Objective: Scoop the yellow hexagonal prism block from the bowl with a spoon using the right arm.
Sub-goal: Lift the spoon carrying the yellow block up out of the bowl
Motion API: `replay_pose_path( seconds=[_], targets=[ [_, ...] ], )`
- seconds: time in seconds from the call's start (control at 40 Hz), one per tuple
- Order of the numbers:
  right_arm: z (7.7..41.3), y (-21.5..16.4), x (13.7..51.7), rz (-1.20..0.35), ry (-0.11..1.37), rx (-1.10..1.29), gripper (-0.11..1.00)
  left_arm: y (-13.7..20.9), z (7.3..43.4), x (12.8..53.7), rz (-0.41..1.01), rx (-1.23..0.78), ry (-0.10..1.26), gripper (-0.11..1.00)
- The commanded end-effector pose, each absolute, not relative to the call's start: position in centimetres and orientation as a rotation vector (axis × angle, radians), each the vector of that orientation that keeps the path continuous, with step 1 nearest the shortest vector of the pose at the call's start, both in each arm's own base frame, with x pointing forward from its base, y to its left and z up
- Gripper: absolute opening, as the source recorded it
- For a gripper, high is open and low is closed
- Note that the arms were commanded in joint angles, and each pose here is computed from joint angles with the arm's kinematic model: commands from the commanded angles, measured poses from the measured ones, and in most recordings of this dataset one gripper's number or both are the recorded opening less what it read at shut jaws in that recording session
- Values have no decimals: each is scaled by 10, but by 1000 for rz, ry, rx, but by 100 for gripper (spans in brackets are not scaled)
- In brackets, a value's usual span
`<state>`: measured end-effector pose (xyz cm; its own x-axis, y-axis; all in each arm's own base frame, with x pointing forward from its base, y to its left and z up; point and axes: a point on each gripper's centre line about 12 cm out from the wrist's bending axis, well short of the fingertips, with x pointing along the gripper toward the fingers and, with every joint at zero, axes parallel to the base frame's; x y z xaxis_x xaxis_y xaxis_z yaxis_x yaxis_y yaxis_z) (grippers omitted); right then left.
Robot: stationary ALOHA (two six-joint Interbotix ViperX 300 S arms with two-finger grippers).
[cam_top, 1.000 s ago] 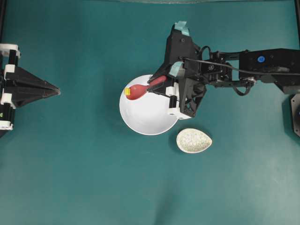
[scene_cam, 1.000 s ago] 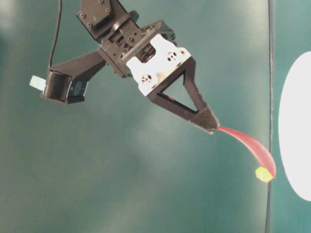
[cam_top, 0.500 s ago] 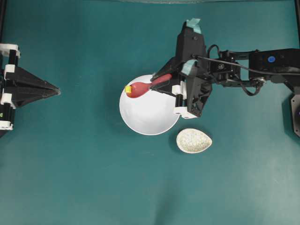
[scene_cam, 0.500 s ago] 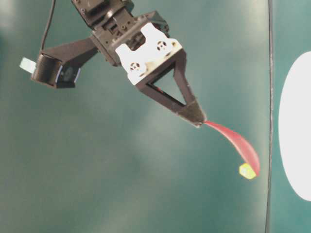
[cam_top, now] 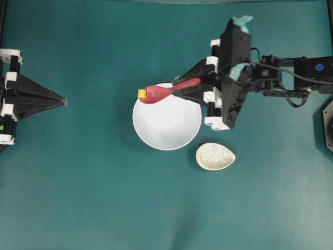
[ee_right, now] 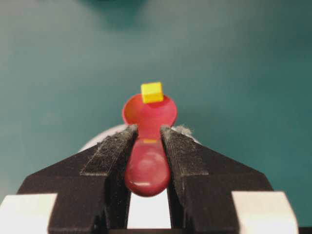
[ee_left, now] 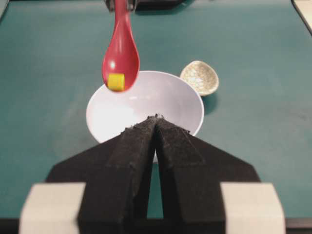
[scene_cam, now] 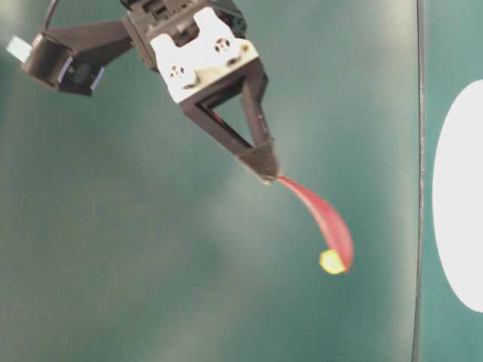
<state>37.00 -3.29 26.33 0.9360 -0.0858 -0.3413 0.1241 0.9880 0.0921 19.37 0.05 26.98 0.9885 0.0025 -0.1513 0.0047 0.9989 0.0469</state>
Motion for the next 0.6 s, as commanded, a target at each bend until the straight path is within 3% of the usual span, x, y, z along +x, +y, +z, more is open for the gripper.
replay_pose_path(
  seconds=[0.0,0.58],
  targets=[
    [282,-32,365,-103,256,108,24,1,277,196,-1,49,135,3],
    [295,-31,346,-100,51,90,24,1,276,196,-1,49,135,3]
  ],
)
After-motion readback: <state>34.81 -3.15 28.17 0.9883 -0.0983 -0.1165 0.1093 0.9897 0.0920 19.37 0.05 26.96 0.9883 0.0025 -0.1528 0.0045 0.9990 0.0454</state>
